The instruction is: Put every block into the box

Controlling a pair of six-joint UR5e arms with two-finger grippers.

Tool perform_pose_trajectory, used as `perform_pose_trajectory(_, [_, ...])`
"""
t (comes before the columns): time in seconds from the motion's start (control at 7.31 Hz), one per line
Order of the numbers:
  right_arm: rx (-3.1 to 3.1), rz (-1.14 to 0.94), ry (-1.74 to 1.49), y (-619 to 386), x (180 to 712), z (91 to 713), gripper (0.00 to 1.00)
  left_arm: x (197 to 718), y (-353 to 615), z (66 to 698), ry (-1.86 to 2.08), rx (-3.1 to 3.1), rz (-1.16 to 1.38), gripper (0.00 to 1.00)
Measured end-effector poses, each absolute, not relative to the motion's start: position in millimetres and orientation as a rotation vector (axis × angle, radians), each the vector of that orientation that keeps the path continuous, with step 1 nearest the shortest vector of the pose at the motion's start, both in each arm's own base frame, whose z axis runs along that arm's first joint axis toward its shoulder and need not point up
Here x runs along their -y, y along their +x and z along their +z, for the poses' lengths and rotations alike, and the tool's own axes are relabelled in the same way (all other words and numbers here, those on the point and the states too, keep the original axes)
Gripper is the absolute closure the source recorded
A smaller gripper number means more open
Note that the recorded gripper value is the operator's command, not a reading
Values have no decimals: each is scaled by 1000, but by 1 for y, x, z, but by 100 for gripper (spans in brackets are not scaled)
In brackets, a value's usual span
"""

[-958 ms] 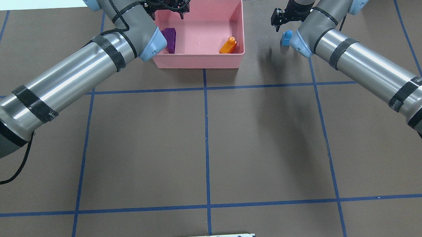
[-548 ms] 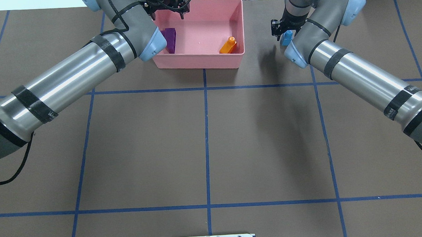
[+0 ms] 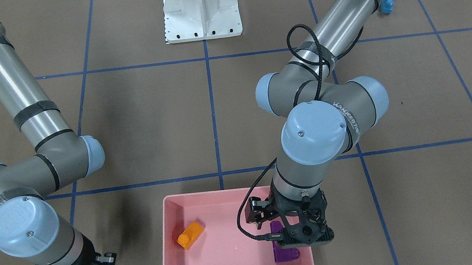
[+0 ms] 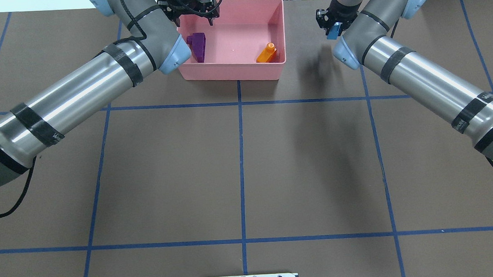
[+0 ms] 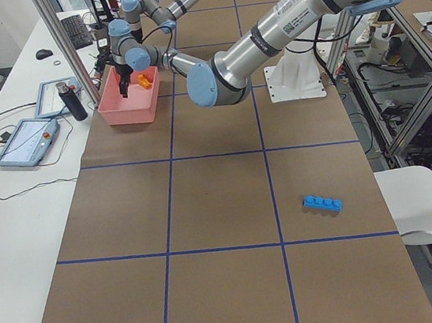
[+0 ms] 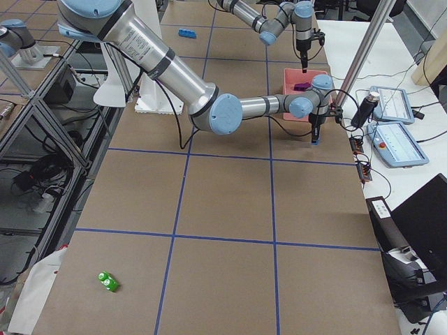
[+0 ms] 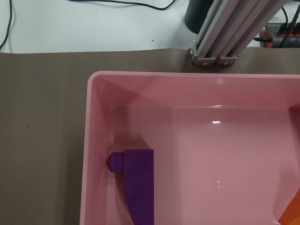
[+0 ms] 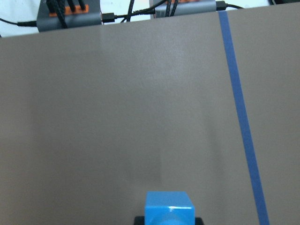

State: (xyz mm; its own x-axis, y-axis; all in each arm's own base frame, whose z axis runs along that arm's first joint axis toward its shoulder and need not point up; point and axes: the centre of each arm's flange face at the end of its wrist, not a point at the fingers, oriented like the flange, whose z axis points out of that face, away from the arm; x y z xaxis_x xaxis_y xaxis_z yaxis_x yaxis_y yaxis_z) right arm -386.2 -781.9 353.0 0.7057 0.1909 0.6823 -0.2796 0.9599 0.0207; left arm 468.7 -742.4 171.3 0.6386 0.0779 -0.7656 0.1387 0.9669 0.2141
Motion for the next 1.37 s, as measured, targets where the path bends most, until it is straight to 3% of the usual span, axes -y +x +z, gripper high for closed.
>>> perform_pose_trajectory(0.41, [869, 426, 123, -366, 803, 246, 100, 738, 436, 205, 265, -923, 99, 0])
perform_pose_trajectory(0.68, [817, 462, 176, -423, 802, 200, 100, 737, 431, 209, 267, -928, 112, 0])
perform_pose_trajectory(0.96, [763, 455, 228, -464, 794, 186, 47, 737, 430, 208, 268, -930, 112, 0])
perform_pose_trajectory(1.1, [758, 451, 235, -470, 791, 184, 39, 736, 430, 208, 266, -931, 110, 0])
perform_pose_trajectory(1.37, [758, 446, 238, -474, 790, 183, 3, 736, 431, 209, 265, -931, 108, 0])
